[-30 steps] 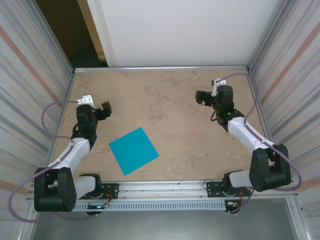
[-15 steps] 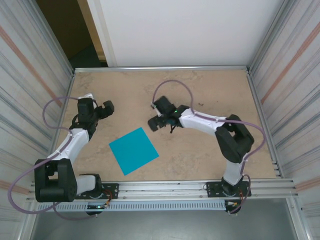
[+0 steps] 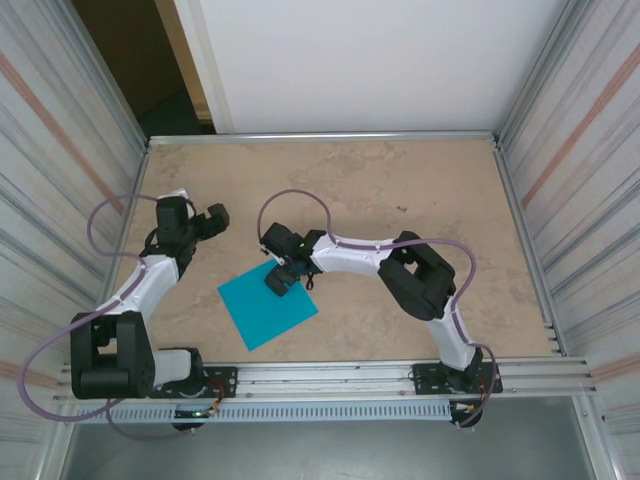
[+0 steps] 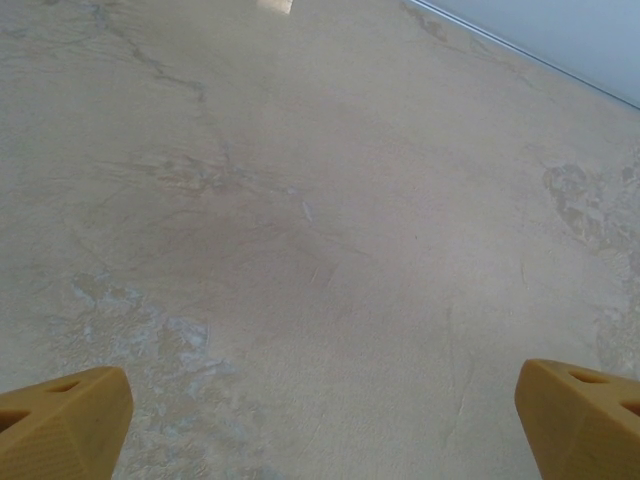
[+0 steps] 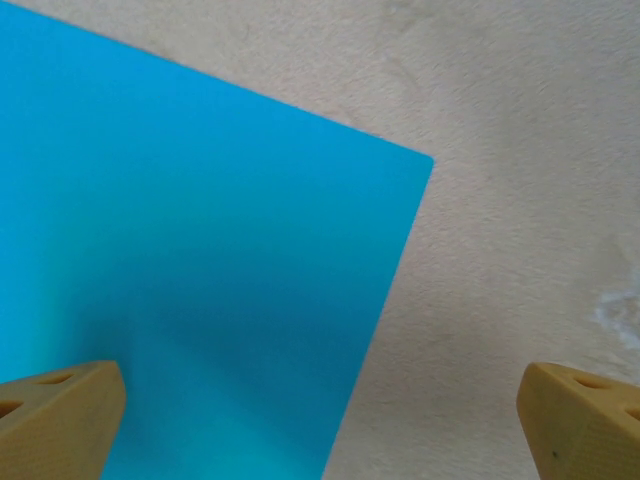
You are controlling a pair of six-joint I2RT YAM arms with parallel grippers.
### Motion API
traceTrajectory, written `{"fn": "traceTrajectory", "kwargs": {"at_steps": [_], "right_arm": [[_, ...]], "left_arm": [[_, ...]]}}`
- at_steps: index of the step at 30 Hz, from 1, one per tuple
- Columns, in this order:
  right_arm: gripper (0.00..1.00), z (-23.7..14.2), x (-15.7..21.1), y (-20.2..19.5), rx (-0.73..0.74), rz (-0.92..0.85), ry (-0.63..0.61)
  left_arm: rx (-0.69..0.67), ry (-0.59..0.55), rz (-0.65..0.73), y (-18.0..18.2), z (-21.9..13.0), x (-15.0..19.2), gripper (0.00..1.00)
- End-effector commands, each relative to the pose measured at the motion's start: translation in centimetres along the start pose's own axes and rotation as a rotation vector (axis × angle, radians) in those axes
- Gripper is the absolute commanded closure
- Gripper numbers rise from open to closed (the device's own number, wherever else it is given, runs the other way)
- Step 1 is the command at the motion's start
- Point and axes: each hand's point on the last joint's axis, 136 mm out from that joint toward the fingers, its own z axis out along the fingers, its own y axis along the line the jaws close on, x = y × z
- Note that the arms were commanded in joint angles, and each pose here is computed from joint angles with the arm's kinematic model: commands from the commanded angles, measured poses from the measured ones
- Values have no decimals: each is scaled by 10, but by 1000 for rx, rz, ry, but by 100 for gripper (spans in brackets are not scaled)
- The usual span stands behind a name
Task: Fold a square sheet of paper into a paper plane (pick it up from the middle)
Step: Move the square sheet of paper to the center of the table.
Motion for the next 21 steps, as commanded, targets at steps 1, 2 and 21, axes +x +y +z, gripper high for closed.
{"fn": "traceTrajectory", "kwargs": {"at_steps": [1, 2, 21], "right_arm": [[1, 1, 5, -11, 56, -34, 35], [1, 3, 6, -16, 71, -34, 39], [1, 7, 90, -189, 225, 601, 193]], "left_arm": [[11, -27, -20, -2, -1, -14, 1], [10, -25, -23, -2, 0, -13, 1], [74, 52, -71, -13, 8, 0, 1]]}}
